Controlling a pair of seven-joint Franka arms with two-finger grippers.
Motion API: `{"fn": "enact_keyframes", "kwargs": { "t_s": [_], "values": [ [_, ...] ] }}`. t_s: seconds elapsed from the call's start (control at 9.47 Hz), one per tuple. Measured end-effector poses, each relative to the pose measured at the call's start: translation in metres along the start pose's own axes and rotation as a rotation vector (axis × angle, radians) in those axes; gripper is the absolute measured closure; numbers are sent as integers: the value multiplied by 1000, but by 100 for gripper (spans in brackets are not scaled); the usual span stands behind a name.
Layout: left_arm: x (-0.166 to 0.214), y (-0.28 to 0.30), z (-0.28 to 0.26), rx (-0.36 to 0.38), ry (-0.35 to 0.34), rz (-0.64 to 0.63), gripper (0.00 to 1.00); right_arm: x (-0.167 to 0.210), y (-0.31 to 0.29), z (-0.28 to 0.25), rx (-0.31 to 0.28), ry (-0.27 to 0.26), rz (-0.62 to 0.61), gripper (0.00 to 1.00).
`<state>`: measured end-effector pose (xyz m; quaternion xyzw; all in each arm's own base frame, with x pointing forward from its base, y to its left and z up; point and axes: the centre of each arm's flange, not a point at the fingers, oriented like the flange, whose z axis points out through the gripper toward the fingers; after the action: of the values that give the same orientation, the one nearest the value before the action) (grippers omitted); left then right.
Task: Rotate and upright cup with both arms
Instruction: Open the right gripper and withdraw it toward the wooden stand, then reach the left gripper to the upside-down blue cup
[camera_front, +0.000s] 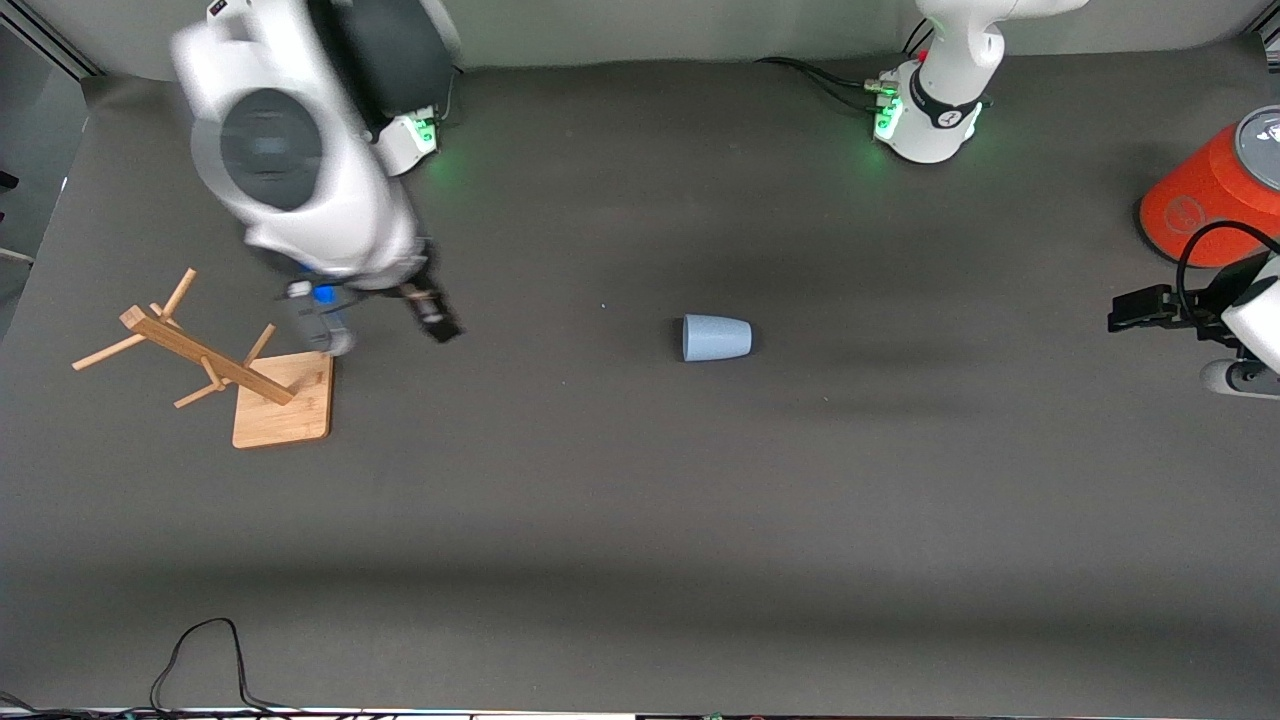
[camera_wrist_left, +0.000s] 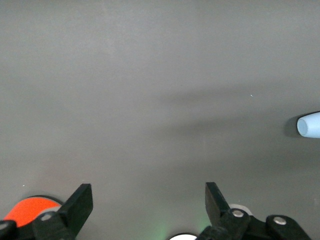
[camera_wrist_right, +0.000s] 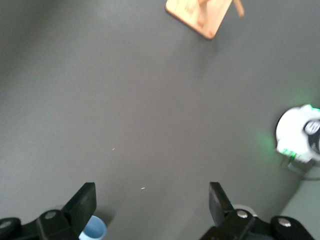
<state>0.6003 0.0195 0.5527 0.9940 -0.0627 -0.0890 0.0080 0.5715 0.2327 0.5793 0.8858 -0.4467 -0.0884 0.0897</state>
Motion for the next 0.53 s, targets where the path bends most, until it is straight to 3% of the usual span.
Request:
{"fn": "enact_keyframes", "kwargs": {
  "t_s": [0.32,0.53],
  "values": [
    [6,51,-2,2,5,81,0,140,105,-14,78,-64,-279,0],
    [8,109,-1,11,0,106,0,188,156,-13,168,-26,-450,0]
  ]
}}
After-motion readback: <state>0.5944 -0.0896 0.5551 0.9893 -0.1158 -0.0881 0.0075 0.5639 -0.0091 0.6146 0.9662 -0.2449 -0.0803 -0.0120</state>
